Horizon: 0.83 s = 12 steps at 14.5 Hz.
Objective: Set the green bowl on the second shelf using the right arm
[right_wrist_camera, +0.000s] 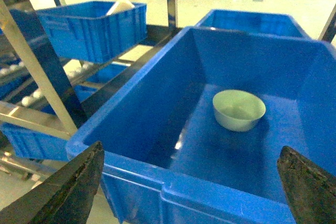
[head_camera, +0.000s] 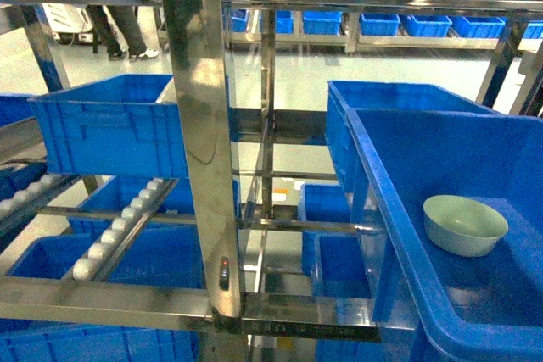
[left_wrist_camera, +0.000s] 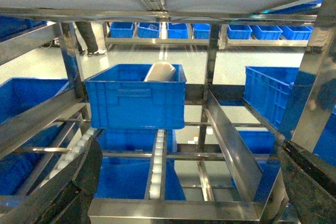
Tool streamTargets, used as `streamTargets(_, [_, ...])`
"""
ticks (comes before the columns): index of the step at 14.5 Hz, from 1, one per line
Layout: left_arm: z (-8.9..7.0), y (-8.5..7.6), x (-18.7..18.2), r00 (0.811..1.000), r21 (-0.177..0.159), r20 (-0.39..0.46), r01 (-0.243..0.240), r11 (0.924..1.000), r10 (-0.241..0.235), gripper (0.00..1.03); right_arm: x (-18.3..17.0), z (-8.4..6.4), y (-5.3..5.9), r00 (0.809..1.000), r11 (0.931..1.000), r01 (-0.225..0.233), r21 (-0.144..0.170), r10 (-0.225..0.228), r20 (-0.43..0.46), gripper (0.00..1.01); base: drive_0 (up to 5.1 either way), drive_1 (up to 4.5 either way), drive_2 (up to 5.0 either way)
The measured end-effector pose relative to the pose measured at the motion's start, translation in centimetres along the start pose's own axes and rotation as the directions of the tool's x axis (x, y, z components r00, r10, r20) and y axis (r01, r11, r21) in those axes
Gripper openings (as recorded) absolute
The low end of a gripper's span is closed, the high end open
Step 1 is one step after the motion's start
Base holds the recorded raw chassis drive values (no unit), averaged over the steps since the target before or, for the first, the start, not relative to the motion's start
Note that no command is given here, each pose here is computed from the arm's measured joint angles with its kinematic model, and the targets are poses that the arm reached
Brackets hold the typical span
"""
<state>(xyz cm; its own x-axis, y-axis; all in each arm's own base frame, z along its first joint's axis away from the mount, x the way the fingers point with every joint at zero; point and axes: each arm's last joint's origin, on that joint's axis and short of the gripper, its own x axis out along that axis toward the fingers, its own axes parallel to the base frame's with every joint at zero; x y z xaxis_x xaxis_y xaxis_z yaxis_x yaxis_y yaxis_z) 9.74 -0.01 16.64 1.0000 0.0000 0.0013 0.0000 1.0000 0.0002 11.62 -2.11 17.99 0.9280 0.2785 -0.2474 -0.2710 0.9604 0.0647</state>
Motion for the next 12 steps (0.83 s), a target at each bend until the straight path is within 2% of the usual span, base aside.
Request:
streamTargets(1, [0.0,0.0,0.0,1.000,0.000,0.000,0.000,1.0000,0.000,0.98,-1.1,0.7,0.0,0.999,0.9998,0.018,-0.011,-0.018,0.048,0.98,0.0,0.00,0.0])
streamTargets(2, [0.0,0.0,0.0,1.000,0.000,0.000,0.000,1.0000,0.000,0.98,-1.2,1.1,0.0,0.998,0.9997,0.021,-0.015,-0.020,0.059,0.98,0.0,0.00,0.0])
streamTargets(3, [0.0,0.0,0.0,1.000,0.000,0.000,0.000,1.0000,0.000,0.98,-1.0,1.1,0.1,0.986,0.9948,0.090,-0.049,-0.082,0.143,0.92,0.0,0.00,0.0])
streamTargets(4, [0.0,0.0,0.0,1.000,0.000,0.000,0.000,1.0000,0.000,0.98,-1.2,0.0,0.8,0.967,0.9828,0.182,-0.031,-0.173,0.188,0.77,0.0,0.00,0.0])
streamTargets(5, [0.0,0.0,0.0,1.000,0.000,0.000,-0.002,1.0000,0.002,0.98,-1.5,-0.4,1.0,0.943,0.9682,0.249,-0.021,-0.238,0.234,0.66,0.0,0.00,0.0])
streamTargets(6, [0.0,0.0,0.0,1.000,0.000,0.000,0.001,1.0000,-0.001,0.98,-1.6,-0.2,1.1,0.928,0.9593,0.282,-0.011,-0.270,0.257,0.57,0.0,0.00,0.0])
streamTargets(7, [0.0,0.0,0.0,1.000,0.000,0.001,0.000,1.0000,0.000,0.98,-1.6,-0.2,1.3,0.928,0.9601,0.280,-0.009,-0.268,0.260,0.48,0.0,0.00,0.0])
streamTargets(8, [0.0,0.0,0.0,1.000,0.000,0.000,0.000,1.0000,0.000,0.98,-1.4,-0.5,1.6,0.932,0.9610,0.276,-0.007,-0.266,0.247,0.33,0.0,0.00,0.0])
streamTargets(9, [0.0,0.0,0.0,1.000,0.000,0.000,-0.001,1.0000,0.001,0.98,-1.2,-0.7,2.1,0.926,0.9563,0.293,0.001,-0.283,0.251,0.22,0.0,0.00,0.0])
streamTargets(10, [0.0,0.0,0.0,1.000,0.000,-0.001,-0.001,1.0000,0.001,0.98,-1.0,-0.7,2.5,0.934,0.9645,0.264,-0.008,-0.254,0.253,0.13,0.0,0.00,0.0])
streamTargets(11, [0.0,0.0,0.0,1.000,0.000,0.001,0.000,1.0000,0.000,0.98,-1.0,-0.7,2.6,0.935,0.9662,0.258,-0.010,-0.247,0.256,0.02,0.0,0.00,0.0])
streamTargets(12, [0.0,0.0,0.0,1.000,0.000,0.000,0.000,1.0000,0.000,0.98,-1.0,-0.9,2.5,0.929,0.9605,0.278,-0.001,-0.269,0.255,0.02,0.0,0.00,0.0])
